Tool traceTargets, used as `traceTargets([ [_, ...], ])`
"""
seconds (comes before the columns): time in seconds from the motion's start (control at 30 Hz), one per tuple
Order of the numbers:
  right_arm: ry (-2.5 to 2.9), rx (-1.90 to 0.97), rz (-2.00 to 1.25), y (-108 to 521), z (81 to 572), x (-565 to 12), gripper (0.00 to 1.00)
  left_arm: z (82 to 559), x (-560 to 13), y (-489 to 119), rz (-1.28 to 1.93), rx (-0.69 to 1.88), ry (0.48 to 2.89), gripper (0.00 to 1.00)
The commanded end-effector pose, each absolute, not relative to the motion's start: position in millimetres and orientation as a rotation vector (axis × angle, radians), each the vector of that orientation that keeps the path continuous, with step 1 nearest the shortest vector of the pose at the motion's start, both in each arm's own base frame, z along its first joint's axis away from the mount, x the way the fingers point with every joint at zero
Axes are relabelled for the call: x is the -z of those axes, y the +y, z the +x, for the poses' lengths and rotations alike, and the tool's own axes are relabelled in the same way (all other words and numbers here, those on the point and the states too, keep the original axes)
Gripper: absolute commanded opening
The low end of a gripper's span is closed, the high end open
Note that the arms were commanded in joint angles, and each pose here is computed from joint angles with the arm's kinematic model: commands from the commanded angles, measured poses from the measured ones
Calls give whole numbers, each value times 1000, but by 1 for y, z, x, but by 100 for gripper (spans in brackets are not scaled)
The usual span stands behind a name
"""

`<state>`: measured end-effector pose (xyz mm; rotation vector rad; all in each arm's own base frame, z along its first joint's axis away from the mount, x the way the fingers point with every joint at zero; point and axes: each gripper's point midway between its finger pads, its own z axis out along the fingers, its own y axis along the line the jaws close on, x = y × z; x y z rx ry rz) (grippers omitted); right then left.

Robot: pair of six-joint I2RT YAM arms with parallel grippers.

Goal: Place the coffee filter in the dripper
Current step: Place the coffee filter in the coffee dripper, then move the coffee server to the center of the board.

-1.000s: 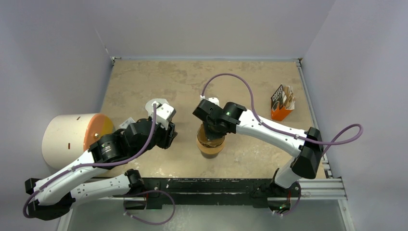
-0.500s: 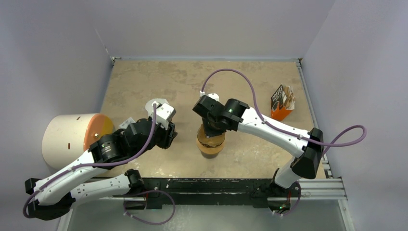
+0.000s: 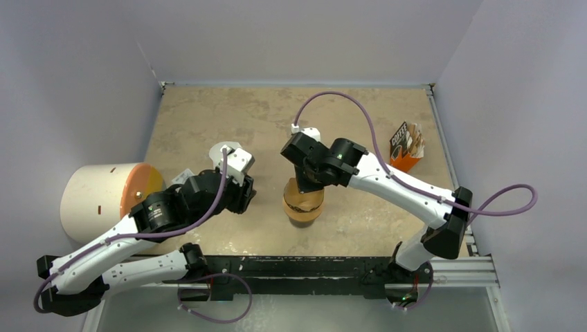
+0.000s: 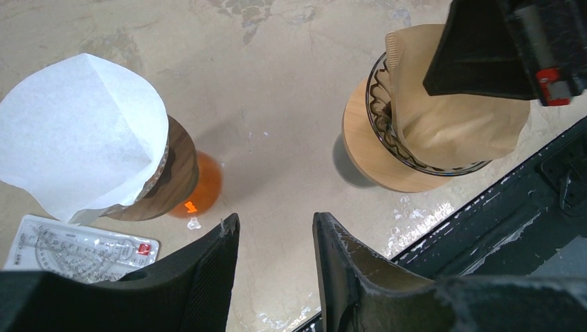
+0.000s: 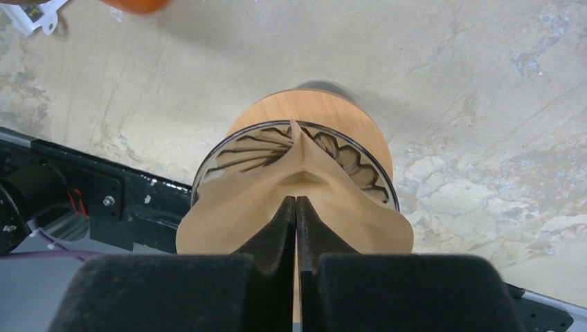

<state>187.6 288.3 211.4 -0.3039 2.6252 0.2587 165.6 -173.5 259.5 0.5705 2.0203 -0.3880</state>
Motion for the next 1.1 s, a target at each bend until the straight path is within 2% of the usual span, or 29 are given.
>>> traceTargets([
  [0.0,2553,-323,-298,277,183,-247,0,169,-266,-179,555,416,1993,43],
  [0.3,2426,-397,-291,253,179,-288,0,171,-260,-182,564,402,2009,49],
  [0.57,2385,-302,-256,209,174,-291,0,176,-253,-184,576,367,2028,57],
  [0.8,2440,-239,-208,177,160,-261,0,179,-251,-185,582,345,2030,63],
  [0.9,2485,-281,-185,175,149,-239,0,179,-252,-185,583,347,2024,70],
  [1.07,2574,-390,-150,183,131,-197,0,180,-251,-185,587,344,2017,74],
])
